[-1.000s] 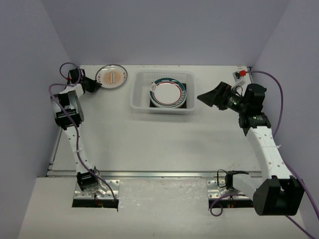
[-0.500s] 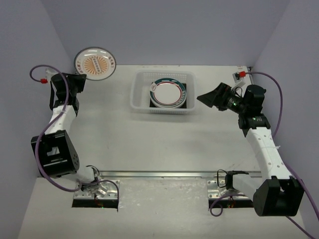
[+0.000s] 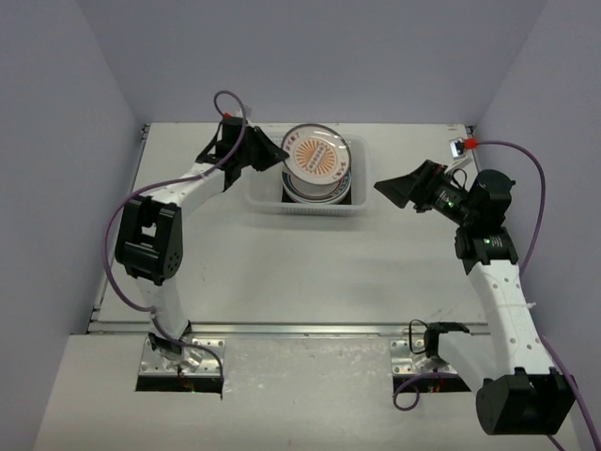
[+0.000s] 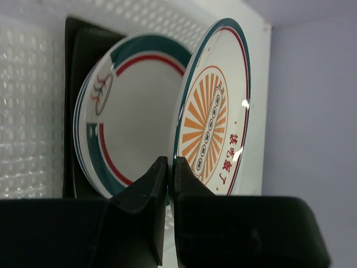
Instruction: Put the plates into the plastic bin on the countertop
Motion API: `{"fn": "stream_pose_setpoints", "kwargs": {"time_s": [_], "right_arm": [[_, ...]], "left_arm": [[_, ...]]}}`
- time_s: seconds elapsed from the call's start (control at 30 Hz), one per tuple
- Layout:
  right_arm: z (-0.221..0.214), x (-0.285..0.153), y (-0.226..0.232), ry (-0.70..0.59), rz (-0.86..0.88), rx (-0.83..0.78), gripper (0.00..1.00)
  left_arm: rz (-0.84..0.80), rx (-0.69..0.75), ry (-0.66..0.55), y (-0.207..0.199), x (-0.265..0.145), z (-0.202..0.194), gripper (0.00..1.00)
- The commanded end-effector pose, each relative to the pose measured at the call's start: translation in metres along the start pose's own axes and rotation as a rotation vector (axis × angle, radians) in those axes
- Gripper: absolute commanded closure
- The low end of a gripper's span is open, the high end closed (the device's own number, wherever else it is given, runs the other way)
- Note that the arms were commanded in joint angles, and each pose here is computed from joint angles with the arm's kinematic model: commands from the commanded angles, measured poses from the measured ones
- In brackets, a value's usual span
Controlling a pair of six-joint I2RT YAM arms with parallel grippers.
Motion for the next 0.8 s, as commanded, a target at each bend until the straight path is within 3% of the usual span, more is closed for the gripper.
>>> {"fn": "stream_pose_setpoints", "kwargs": {"time_s": [0.0, 0.17, 0.43, 0.47, 0.5, 0.53, 0.6, 0.67, 0.77], "right_arm": [[0.012, -0.007, 0.012, -0.036, 0.023, -0.074, 0.01], [0.011, -0.009, 0.013, -0.026, 0.018, -0.068, 0.01], [0.008, -0.007, 0.010, -0.019, 0.019, -0.051, 0.01], [0.008, -0.007, 0.010, -0.020, 0.021, -0.053, 0.01], [0.007, -0.007, 0.010, -0.018, 0.019, -0.051, 0.01], [0.008, -0.007, 0.010, -0.019, 0.017, -0.052, 0.01], [0.010, -0.007, 0.010, -0.017, 0.013, -0.059, 0.01], [0.011, -0.006, 0.008, -0.005, 0.001, -0.072, 0.01], [0.011, -0.002, -0.006, 0.066, -0.091, -0.106, 0.01]], "left_arm": [[-0.100, 0.051, 0.011, -0.030, 0.002, 0.002, 1.00], [-0.051, 0.049, 0.046, -0.018, 0.021, -0.008, 1.00], [0.025, 0.054, 0.022, -0.007, 0.019, -0.009, 0.97], [0.021, 0.054, 0.028, -0.007, 0.019, -0.009, 0.88], [0.018, 0.053, 0.047, -0.007, 0.020, -0.011, 0.65], [0.016, 0.057, 0.058, -0.008, 0.020, -0.013, 0.54], [0.015, 0.076, 0.067, -0.011, 0.016, -0.015, 0.41], [0.002, 0.118, 0.075, -0.019, 0.007, -0.019, 0.01], [0.035, 0.209, 0.060, -0.037, -0.011, -0.031, 0.00]]}}
Point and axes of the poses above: each gripper's point midway between its finger pads, its own x axis out along the fingers, its own y axis along the line the jaws close on, z = x × y, the point moved 9 cm from there along -x, back along the fingers, and after that the axes turned 14 degrees about -x, right-handed, at the moved point
